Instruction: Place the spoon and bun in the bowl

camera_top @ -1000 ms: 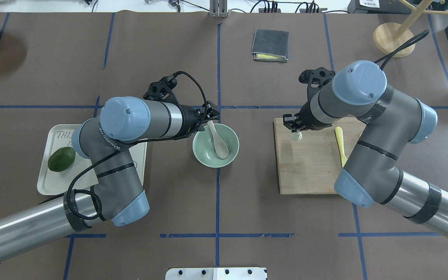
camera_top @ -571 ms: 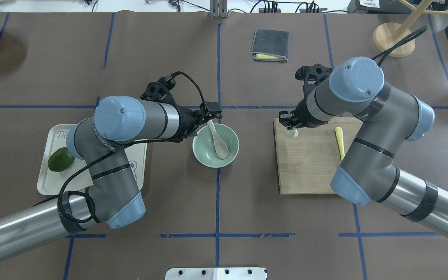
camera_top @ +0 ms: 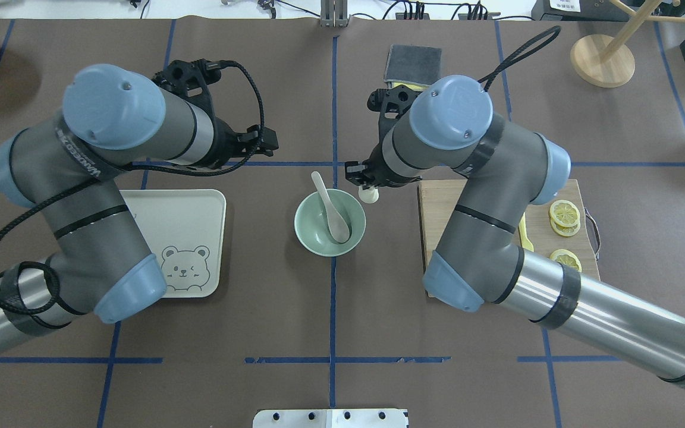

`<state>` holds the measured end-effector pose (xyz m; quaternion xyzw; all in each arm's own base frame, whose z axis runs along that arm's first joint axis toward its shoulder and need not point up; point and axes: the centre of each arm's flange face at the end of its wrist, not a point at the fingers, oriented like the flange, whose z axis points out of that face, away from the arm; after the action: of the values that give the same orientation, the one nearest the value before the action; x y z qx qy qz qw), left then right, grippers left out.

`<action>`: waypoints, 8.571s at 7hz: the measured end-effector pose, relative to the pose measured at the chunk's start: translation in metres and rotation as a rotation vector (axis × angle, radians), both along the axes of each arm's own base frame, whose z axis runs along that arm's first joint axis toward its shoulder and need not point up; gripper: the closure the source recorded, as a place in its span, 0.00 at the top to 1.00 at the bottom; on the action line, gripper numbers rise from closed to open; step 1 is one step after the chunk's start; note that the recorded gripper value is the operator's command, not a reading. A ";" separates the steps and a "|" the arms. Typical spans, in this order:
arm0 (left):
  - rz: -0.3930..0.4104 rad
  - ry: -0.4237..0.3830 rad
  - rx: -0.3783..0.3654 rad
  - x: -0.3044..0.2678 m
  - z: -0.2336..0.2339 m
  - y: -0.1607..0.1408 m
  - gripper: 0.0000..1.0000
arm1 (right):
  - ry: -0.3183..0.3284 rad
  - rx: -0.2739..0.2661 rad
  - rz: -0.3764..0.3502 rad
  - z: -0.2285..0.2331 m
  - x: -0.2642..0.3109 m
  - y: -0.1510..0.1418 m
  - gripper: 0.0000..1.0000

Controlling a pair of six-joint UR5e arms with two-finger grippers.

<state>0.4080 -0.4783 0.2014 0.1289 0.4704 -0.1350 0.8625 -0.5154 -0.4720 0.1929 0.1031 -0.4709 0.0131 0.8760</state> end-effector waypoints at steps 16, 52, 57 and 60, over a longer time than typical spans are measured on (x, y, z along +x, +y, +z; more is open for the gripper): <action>0.404 -0.489 0.213 -0.410 0.301 -0.103 1.00 | -0.041 -0.041 0.024 -0.047 -0.056 0.038 1.00; 0.377 -0.214 -0.057 -0.481 0.457 -0.008 1.00 | 0.179 -0.077 -0.161 0.456 0.583 -0.006 1.00; 0.375 -0.214 -0.056 -0.481 0.456 -0.009 1.00 | 0.179 -0.075 -0.156 0.455 0.585 -0.006 1.00; 0.375 -0.214 -0.054 -0.481 0.455 -0.009 1.00 | 0.178 -0.069 -0.153 0.451 0.586 -0.009 1.00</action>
<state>-0.0728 -0.4869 0.6563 0.0296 0.3879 0.0298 0.9208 0.0710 -0.4811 0.6443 0.0376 -0.3970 -0.0469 0.9159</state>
